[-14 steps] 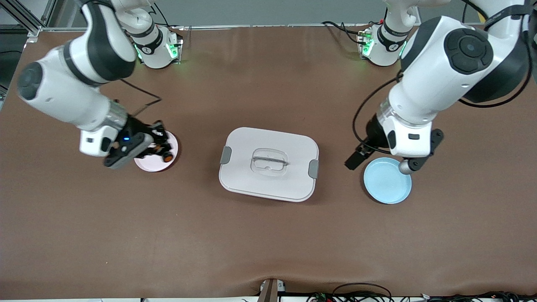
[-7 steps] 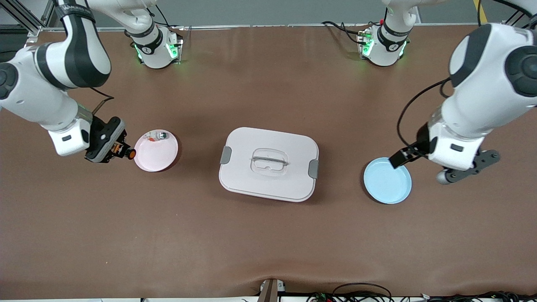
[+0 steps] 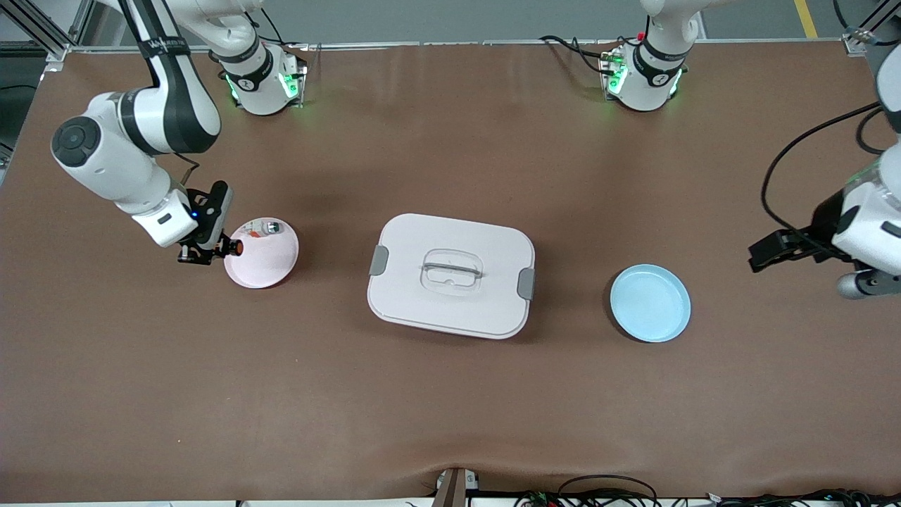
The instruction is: Transfer orange switch to right arm and place
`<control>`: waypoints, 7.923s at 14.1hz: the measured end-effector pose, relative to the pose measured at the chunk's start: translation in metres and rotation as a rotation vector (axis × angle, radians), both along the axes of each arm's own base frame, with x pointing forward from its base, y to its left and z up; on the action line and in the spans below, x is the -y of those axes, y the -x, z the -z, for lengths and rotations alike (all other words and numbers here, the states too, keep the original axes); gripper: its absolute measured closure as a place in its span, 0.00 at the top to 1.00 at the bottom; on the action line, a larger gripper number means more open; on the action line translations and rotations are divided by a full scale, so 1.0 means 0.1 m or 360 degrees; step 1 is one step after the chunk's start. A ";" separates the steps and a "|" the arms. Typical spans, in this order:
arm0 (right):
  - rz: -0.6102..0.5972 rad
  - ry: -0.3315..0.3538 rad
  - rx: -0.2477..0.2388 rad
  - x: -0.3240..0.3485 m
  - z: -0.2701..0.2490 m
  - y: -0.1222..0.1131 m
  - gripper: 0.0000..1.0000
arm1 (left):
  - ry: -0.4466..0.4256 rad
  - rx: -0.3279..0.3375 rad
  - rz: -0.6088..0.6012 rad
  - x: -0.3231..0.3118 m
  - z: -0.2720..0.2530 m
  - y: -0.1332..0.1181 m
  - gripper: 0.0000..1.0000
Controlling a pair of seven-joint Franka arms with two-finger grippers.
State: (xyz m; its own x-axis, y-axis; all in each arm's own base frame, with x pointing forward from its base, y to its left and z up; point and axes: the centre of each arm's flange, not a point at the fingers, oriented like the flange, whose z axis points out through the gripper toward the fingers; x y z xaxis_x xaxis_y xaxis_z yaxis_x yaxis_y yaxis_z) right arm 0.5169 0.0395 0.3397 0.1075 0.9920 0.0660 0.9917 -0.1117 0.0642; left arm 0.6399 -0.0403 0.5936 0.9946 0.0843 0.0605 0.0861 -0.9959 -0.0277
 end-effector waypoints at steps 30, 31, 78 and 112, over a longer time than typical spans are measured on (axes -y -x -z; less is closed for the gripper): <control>0.0413 0.0015 -0.0204 -0.30 1.04 0.05 1.00 | 0.0015 -0.0087 0.0123 -0.08 -0.54 0.97 1.00; 0.0483 0.0024 -0.0272 -0.30 0.90 -0.02 1.00 | 0.0015 -0.0088 0.0123 -0.08 -0.54 0.97 1.00; 0.2367 0.0153 -0.0284 0.14 -2.97 -0.36 1.00 | 0.0002 -0.0152 0.0231 0.14 -0.57 1.22 1.00; 0.2481 0.0004 -0.0227 0.25 -3.19 -0.37 1.00 | 0.0005 -0.0128 0.0146 0.16 -0.62 1.21 1.00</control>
